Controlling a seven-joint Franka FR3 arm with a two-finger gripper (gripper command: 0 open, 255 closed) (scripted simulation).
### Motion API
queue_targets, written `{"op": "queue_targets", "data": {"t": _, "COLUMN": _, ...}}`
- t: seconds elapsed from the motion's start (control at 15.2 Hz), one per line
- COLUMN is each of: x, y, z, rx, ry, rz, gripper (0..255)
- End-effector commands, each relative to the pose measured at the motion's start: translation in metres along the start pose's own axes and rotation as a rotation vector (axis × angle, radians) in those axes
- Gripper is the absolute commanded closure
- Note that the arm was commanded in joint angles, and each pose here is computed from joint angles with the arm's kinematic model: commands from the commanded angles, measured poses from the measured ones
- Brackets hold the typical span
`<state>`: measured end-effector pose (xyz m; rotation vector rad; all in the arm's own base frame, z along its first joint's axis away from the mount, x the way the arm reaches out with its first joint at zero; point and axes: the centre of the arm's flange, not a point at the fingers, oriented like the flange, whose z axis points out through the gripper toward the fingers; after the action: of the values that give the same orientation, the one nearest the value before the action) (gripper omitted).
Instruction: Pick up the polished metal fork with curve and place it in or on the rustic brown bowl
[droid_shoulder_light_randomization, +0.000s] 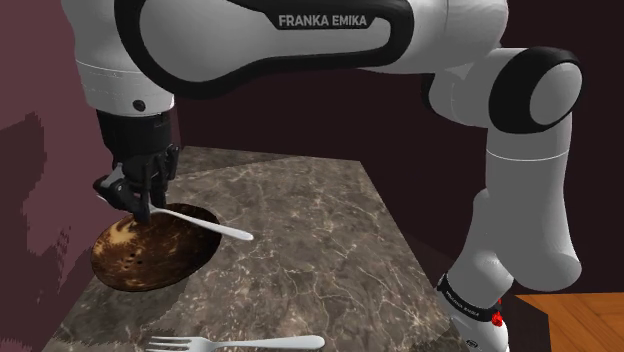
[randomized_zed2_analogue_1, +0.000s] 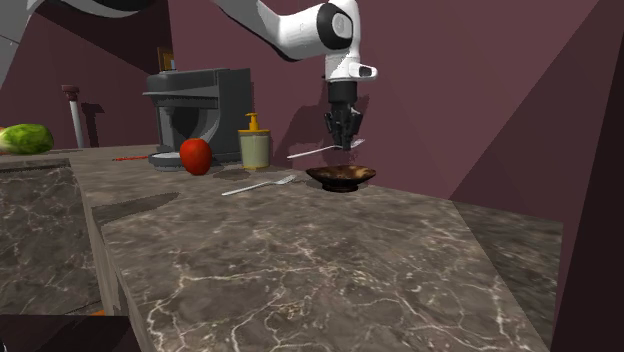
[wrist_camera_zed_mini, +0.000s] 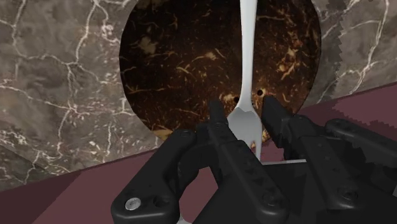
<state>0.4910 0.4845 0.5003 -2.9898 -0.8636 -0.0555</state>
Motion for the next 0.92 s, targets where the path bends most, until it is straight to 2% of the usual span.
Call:
{"op": "queue_targets", "data": {"t": 0.0, "x": -0.001, "y": 0.0, "z": 0.011, "rx": 0.0, "ry": 0.001, "rz": 0.0, "gripper": 255}}
{"op": "queue_targets", "data": {"t": 0.53, "x": -0.003, "y": 0.001, "z": 0.053, "rx": 0.0, "ry": 0.001, "rz": 0.0, "gripper": 255}}
{"op": "queue_targets", "data": {"t": 0.86, "x": -0.003, "y": 0.001, "z": 0.055, "rx": 0.0, "ry": 0.001, "rz": 0.0, "gripper": 255}}
